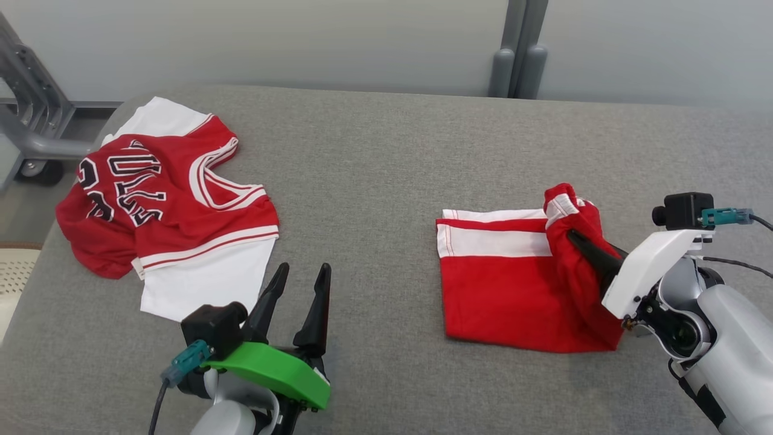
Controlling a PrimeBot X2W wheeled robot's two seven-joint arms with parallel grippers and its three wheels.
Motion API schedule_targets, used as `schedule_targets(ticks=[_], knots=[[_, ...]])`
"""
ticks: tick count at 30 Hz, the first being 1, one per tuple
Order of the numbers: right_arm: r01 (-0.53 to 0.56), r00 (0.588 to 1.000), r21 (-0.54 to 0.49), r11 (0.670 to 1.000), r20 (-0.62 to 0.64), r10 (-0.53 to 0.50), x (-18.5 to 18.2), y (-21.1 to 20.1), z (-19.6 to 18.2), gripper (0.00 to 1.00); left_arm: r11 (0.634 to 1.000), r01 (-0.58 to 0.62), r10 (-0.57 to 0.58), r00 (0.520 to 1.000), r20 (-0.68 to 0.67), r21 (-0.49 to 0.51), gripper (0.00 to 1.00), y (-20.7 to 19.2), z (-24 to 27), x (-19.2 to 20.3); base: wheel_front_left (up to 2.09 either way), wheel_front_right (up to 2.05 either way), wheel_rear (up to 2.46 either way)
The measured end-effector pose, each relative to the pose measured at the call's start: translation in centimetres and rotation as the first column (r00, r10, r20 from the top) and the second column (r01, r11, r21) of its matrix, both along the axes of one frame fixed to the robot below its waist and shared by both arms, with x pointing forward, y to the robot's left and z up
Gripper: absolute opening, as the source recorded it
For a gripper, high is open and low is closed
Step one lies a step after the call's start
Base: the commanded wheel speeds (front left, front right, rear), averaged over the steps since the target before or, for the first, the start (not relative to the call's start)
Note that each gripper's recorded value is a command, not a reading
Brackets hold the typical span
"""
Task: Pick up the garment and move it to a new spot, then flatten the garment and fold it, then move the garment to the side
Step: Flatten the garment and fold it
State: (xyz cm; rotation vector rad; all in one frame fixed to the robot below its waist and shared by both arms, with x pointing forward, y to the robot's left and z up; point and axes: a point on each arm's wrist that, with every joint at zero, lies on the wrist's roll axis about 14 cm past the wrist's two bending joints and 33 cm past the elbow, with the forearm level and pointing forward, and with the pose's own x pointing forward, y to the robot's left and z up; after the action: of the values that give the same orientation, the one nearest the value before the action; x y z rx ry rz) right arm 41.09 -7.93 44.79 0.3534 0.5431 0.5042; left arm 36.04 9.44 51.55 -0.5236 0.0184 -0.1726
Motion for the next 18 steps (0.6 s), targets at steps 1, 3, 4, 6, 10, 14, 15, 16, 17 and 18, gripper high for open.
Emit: schedule_targets(ticks=[1, 3, 4, 6, 10, 14, 15, 16, 17, 18], knots=[[-0.012, 1.0, -0.003, 1.0, -0.005, 0.012, 0.0, 0.3, 0.0, 0.0, 1.0, -0.006, 0.006, 1.0, 0.003, -0.001, 1.0, 0.2, 0.1, -0.1, 0.0, 0.0, 0.0], [-0.039, 0.999, -0.011, 0.999, -0.016, 0.039, -0.2, 1.1, -0.2, 0.0, 1.0, -0.017, 0.017, 1.0, 0.005, -0.001, 1.0, 0.5, 0.3, -0.3, 0.0, 0.0, 0.0], [-0.049, 0.999, -0.011, 0.999, -0.023, 0.049, -0.2, 1.6, -0.2, 0.0, 1.0, -0.02, 0.02, 1.0, 0.004, 0.0, 1.0, 0.7, 0.3, -0.4, 0.0, 0.0, 0.0], [-0.071, 0.997, -0.006, 0.997, -0.032, 0.071, -0.2, 2.6, -0.3, 0.0, 1.0, -0.031, 0.031, 0.999, 0.008, -0.002, 1.0, 1.0, 0.4, -0.7, 0.0, 0.0, 0.0], [-0.11, 0.991, -0.017, 0.994, -0.078, 0.108, -0.5, 4.3, -1.2, 0.0, 0.998, -0.062, 0.062, 0.998, 0.011, -0.007, 1.0, 1.9, 0.6, -1.3, 0.0, 0.0, 0.0], [-0.128, 0.986, -0.043, 0.991, -0.113, 0.123, -0.4, 5.3, -2.0, 0.0, 0.995, -0.096, 0.096, 0.995, 0.003, -0.008, 1.0, 2.8, 0.4, -1.8, 0.0, 0.0, 0.0], [-0.135, 0.985, -0.049, 0.99, -0.119, 0.129, -0.3, 5.6, -2.1, 0.0, 0.995, -0.103, 0.103, 0.995, 0.003, -0.009, 1.0, 3.0, 0.4, -1.9, 0.0, 0.0, 0.0], [-0.139, 0.984, -0.054, 0.989, -0.123, 0.132, -0.1, 5.8, -2.1, 0.0, 0.994, -0.111, 0.111, 0.994, 0.002, -0.009, 1.0, 3.2, 0.4, -2.0, 0.0, 0.0, 0.0], [-0.148, 0.982, -0.06, 0.987, -0.126, 0.14, 0.0, 6.0, -2.2, 0.0, 0.993, -0.119, 0.119, 0.993, 0.001, -0.009, 1.0, 3.4, 0.4, -2.0, 0.0, 0.0, 0.0], [-0.156, 0.981, -0.069, 0.985, -0.125, 0.146, 0.2, 6.3, -2.3, 0.0, 0.992, -0.125, 0.125, 0.992, 0.001, -0.009, 1.0, 3.6, 0.3, -2.1, 0.0, 0.0, 0.0]])
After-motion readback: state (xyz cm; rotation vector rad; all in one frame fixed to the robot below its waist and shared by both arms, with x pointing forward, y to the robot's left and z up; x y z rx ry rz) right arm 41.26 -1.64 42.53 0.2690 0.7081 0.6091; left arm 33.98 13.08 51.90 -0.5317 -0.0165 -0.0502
